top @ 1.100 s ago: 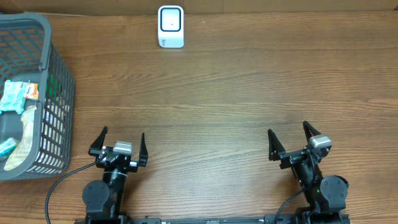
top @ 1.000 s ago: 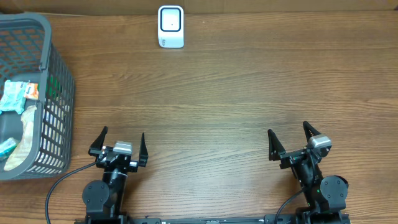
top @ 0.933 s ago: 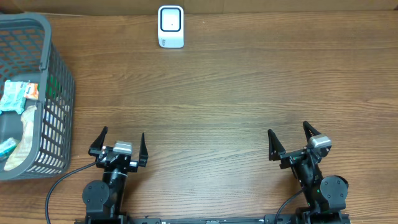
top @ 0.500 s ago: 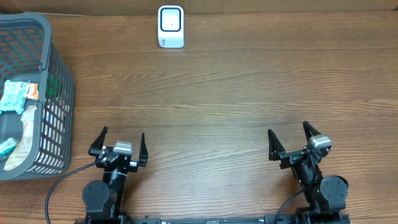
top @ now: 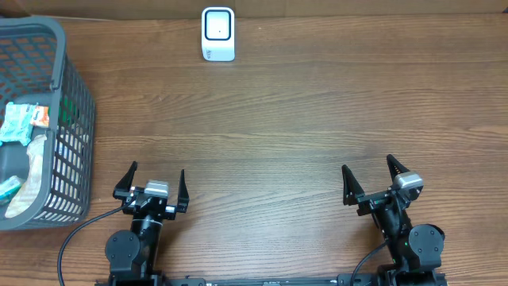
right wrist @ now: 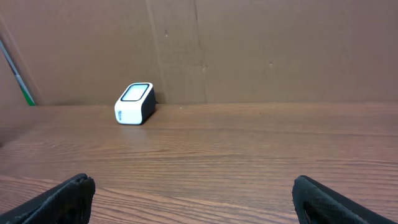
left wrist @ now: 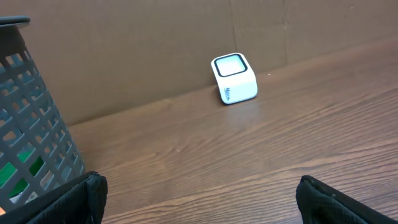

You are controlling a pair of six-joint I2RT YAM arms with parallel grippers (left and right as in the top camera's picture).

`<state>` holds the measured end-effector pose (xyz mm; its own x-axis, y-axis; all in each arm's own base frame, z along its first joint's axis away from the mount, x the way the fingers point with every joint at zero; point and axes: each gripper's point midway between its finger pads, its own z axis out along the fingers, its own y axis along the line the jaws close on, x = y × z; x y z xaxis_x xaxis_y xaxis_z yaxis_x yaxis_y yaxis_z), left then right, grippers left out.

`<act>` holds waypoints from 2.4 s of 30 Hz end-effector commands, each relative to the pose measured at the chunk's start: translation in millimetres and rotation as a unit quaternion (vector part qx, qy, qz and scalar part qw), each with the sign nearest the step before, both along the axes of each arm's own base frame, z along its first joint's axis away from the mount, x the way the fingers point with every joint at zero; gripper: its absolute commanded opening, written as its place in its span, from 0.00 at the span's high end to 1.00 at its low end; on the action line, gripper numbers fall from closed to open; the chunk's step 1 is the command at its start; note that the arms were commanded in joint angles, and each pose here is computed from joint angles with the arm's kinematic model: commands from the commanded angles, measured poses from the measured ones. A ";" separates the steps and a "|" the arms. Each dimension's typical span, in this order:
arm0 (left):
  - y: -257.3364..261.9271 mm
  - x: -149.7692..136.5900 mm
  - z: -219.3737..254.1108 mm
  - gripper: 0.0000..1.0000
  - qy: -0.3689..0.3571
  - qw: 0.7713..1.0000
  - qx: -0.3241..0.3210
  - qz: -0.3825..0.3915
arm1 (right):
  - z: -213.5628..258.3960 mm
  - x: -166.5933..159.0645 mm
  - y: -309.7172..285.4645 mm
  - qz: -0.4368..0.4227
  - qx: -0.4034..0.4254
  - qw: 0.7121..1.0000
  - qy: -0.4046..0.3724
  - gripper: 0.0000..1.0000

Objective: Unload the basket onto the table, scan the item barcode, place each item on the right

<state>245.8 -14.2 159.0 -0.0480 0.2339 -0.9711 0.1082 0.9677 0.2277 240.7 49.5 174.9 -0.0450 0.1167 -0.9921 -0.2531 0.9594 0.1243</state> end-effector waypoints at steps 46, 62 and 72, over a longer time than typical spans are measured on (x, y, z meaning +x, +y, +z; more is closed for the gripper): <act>6.4 -0.2 0.9 0.01 0.004 0.996 -0.081 0.025 | -1.8 0.4 -1.6 -0.005 0.000 1.000 -0.002 0.00; 6.3 -3.3 72.5 0.00 0.047 0.991 -0.121 0.032 | -1.8 0.4 -1.6 -0.005 0.000 1.000 -0.002 0.00; -9.8 18.9 127.2 0.00 0.134 0.979 -0.153 -0.001 | -1.7 0.3 -1.6 -0.005 0.000 1.000 -0.002 0.00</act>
